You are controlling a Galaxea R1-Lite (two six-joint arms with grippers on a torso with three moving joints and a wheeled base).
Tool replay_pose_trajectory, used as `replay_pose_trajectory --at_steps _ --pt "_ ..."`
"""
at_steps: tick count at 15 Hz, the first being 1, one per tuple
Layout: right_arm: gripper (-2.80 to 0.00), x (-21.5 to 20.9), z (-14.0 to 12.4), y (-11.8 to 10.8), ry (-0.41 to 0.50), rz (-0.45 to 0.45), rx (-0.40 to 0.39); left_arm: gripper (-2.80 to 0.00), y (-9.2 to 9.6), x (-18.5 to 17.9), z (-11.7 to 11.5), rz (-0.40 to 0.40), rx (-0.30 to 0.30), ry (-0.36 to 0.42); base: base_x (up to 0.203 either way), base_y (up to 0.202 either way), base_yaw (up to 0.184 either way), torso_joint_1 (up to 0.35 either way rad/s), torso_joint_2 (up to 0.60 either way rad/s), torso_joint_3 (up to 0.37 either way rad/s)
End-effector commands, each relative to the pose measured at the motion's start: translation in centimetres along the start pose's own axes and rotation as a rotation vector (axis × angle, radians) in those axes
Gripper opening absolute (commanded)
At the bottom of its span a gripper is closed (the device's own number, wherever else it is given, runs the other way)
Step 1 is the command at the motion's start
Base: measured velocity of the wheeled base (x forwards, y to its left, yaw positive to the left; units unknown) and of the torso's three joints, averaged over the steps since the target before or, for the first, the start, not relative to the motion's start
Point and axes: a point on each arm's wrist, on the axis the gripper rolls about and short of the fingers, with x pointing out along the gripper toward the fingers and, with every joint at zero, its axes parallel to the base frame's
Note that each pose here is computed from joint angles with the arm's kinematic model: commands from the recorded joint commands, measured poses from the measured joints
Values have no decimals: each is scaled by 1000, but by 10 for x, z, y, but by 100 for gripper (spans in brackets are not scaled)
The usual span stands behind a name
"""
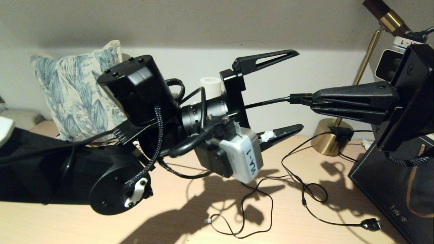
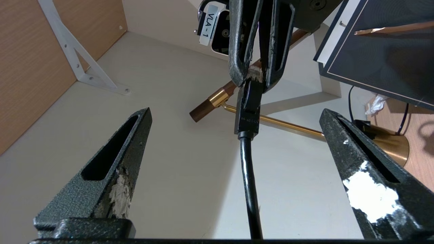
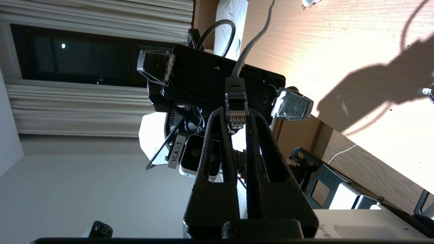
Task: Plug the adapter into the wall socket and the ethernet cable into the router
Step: Hand it to the other hand
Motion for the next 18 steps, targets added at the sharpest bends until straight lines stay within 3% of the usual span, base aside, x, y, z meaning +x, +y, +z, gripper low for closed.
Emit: replay_pose_trajectory --at_steps 1,4,5,18 --pt "-280 1 0 -1 2 -1 9 0 1 0 0 5 9 -5 0 0 0 0 0 0" --pt "-280 2 1 -2 4 -4 12 0 1 0 0 5 9 -5 0 0 0 0 0 0" --pt "-280 2 1 -2 3 -3 12 -280 1 0 1 5 9 -6 0 0 0 0 0 0" --pt "-280 1 0 -1 3 -2 11 -280 -8 7 7 -9 -17 -29 0 0 0 0 0 0"
